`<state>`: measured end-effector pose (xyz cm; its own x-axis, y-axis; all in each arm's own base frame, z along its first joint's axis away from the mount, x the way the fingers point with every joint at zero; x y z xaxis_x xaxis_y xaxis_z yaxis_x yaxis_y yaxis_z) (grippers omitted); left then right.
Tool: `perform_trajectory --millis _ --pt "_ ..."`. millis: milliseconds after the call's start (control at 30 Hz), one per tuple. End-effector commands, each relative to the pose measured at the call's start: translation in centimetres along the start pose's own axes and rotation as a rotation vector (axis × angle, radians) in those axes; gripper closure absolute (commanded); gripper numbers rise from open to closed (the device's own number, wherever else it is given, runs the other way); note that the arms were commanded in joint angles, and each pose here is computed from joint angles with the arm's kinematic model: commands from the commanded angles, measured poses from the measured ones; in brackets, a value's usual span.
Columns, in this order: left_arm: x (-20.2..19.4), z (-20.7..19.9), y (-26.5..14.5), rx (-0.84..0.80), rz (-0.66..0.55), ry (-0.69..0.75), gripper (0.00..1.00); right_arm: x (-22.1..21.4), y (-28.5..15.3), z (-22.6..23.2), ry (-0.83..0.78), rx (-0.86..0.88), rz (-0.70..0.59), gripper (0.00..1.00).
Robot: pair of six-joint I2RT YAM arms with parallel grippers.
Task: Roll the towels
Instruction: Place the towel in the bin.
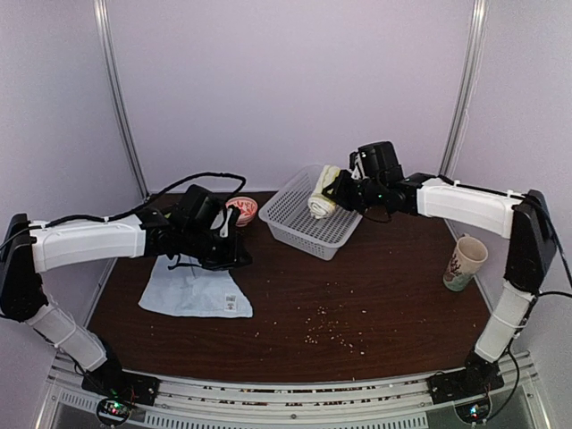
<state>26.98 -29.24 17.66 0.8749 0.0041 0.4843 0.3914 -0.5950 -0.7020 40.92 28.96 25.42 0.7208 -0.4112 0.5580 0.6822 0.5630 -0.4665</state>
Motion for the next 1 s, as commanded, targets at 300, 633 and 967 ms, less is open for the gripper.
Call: perform_trajectory --millis 300,633,967 --pt "0.0 2.0 -1.4 0.088 -0.038 0.025 0.98 3.0 13.1 -0.5 0.307 0.038 -0.119 1.0" --pt "0.0 2.8 -0.9 0.102 -0.032 0.018 0.98 0.4 18.1 -3.5 0.366 -0.081 -0.018 1.0" --pt "-0.2 2.8 0.4 0.079 -0.005 0.008 0.98 -2.1 19.4 -4.9 0.37 -0.175 0.096 1.0"
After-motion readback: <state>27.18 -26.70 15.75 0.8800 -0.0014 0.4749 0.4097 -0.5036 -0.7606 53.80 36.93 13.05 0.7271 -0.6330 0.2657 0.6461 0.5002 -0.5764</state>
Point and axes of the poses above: each gripper's point midway between its finger pads, its own y axis out along the fingers, its own z axis along the line the jaws close on, x = y × z, the point moved 3 cm from there along -y, back along the fingers, and after that the axes turned 1 degree about y, right-handed, at the moved point
